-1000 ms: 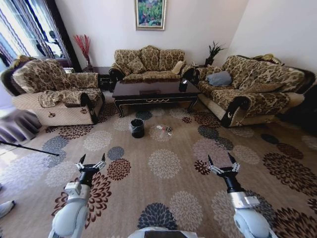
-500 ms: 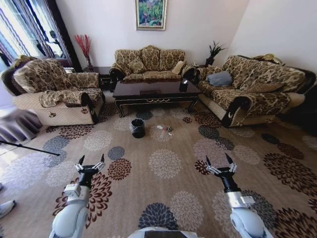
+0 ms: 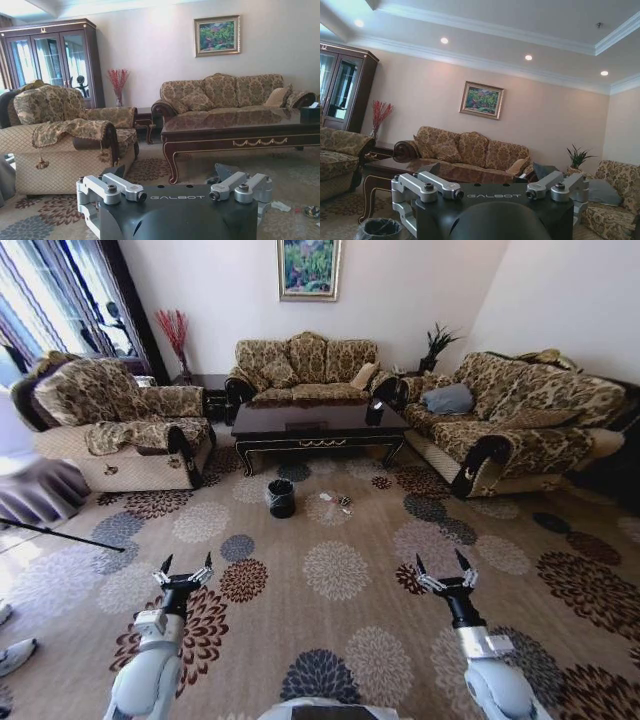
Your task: Move to the front of the table and pick up the trash from the floor, then place it into the trash bin.
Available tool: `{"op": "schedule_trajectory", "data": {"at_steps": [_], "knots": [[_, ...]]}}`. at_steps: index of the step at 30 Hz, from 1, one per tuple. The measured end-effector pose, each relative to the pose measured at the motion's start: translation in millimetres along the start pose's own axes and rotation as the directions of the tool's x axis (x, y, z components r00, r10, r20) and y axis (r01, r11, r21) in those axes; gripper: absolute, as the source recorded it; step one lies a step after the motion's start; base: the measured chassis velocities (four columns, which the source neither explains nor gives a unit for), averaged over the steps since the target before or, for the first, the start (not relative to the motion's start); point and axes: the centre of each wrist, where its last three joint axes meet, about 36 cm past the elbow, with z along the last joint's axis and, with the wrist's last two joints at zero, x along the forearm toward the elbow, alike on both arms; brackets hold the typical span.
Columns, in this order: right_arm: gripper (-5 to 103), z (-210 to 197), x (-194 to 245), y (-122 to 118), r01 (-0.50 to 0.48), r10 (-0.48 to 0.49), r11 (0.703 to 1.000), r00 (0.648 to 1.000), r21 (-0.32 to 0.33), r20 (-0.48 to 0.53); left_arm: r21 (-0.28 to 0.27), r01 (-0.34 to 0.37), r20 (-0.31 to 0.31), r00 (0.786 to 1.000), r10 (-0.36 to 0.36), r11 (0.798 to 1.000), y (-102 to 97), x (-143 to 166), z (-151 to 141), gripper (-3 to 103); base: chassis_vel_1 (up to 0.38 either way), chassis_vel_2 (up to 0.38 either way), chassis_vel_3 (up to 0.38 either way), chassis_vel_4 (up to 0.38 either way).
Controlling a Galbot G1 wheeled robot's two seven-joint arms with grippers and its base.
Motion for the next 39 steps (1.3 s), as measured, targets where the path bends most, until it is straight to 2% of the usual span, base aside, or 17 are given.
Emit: {"op": "schedule_trajectory", "data": {"at_steps": [26,39], "knots": [[100,5,2,7,-0.060,0.060,0.998,0.998,-0.023,-0.001,0.003,0.020,0.038,0.999,-0.021,1.000,-4.2,-3,3,100,0.006,0.006,0.005,0.004],[100,6,7,12,-0.042,0.042,0.999,0.999,-0.033,0.014,0.000,0.016,0.041,0.999,-0.016,1.000,-3.1,-1,2,100,0.000,0.000,0.000,0.000]]}}
